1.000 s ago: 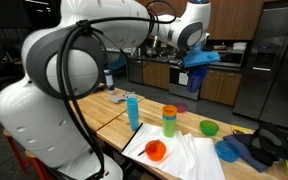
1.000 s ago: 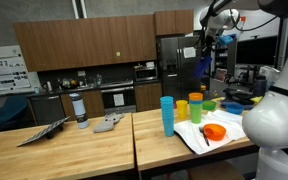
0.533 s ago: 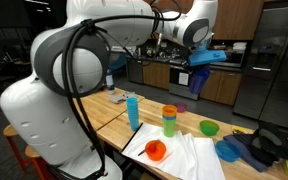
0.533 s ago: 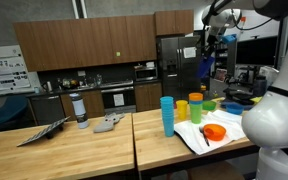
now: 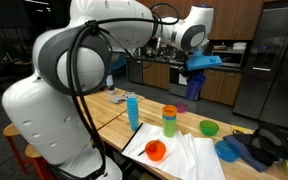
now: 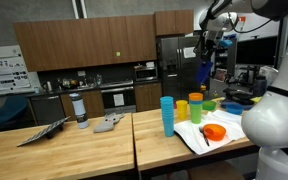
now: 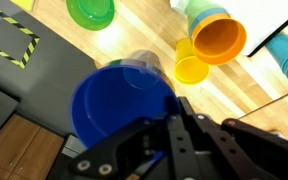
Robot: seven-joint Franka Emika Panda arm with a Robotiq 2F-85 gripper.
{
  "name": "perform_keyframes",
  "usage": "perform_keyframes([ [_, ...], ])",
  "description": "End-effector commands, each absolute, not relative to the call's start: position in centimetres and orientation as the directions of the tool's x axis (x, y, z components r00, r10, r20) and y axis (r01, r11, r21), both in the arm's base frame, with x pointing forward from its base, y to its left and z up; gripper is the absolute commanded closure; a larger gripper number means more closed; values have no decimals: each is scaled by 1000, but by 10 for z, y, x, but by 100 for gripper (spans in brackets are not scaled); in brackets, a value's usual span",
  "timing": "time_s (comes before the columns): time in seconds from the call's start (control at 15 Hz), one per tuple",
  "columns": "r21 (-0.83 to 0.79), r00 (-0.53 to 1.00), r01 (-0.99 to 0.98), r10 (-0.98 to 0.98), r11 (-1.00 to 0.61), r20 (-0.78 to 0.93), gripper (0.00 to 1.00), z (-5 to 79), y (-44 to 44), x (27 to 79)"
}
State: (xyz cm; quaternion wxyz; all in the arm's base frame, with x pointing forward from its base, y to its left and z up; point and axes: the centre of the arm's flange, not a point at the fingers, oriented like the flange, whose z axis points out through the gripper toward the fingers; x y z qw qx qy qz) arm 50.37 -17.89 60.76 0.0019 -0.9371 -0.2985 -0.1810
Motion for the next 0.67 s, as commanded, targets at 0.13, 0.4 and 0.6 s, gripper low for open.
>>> perform_keyframes([
  [0.13, 120, 746, 596, 602, -794, 284, 98, 606, -173, 510],
  [0.4, 151, 718, 633, 649, -759, 251, 98, 607, -154, 515],
  [0.6, 166, 696, 662, 682, -731, 224, 98, 607, -139, 520],
])
